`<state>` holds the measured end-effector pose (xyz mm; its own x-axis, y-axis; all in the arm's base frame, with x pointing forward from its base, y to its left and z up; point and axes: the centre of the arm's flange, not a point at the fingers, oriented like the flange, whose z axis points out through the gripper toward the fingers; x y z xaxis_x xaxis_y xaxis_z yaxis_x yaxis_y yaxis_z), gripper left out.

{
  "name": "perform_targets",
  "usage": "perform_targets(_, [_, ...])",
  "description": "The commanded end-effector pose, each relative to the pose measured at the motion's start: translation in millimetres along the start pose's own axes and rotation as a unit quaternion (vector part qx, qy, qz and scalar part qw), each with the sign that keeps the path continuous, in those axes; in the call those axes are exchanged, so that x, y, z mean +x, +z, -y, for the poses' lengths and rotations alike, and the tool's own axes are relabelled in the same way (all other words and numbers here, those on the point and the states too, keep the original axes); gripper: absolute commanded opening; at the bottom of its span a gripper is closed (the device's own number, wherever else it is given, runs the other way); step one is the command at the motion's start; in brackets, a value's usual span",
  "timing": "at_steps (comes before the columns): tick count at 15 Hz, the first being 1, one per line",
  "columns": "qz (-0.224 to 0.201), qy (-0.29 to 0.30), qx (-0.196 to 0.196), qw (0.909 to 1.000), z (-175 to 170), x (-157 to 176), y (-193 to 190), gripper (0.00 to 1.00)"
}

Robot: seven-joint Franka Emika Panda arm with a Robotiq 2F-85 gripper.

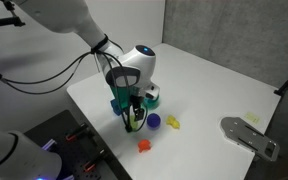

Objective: Pick up the lime green block and put it on the table

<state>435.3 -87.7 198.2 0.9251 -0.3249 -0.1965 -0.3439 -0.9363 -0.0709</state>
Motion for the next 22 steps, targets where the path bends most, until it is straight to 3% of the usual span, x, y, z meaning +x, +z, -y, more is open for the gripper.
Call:
perform_targets(1, [-0.012,0.016,0.009,0.9998,1.6,4.3,20.2,1.00])
perform_targets(11, [-0.023,0.011,0.008,0.9996,13.5,7.5,76.6,1.00])
perform_targets(19, [-0.041,-0.007,0.019,0.9990,20.7,11.8,100.7,1.00])
perform_targets(20, [-0.040,-0.009,0.019,0.9990,21.0,12.2,102.8,0.91])
perform_targets(21, [-0.039,-0.011,0.016,0.9991,21.3,12.2,104.3,0.74])
perform_targets(22, [-0.038,-0.011,0.017,0.9991,21.4,12.4,104.4,0.66])
